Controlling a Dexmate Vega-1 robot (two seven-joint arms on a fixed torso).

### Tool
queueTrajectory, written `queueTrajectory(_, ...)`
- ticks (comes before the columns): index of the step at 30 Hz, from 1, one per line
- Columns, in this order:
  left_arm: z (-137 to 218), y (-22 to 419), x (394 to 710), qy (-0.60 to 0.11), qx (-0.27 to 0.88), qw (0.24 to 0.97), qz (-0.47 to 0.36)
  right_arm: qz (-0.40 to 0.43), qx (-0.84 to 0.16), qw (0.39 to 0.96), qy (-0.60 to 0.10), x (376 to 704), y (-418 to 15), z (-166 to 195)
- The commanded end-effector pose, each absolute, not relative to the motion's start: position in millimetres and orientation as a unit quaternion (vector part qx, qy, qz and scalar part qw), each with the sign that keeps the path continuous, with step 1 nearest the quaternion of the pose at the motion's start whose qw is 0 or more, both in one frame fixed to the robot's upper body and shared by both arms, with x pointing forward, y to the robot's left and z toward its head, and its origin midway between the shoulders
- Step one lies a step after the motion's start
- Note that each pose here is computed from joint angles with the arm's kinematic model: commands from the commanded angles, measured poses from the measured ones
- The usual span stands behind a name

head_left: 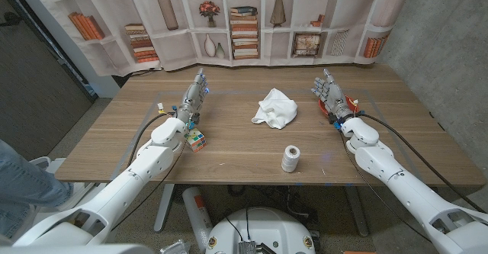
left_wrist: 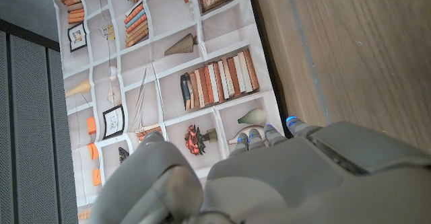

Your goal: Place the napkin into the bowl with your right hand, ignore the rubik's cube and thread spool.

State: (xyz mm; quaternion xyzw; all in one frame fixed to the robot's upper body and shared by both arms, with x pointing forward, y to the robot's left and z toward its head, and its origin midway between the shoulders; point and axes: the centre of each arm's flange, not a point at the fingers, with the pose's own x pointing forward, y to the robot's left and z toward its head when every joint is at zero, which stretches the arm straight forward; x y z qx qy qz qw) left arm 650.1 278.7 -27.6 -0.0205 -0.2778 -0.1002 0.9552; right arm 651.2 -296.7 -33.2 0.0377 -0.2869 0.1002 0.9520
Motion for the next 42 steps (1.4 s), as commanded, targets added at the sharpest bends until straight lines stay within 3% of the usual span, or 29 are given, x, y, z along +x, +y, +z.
queueTrajectory(1,-24.3,274.1,649.6,-0.275,-0.012,0.956,-0.1,0.099,0.031,0.949,-0.297,647.5,-300.1,-28.1)
queueTrajectory(42,-16.5,270.0,647.0,-0.27,0.013,0.957,-0.104,0.13,-0.005,0.924,-0.36,628.5,-267.5,-6.3)
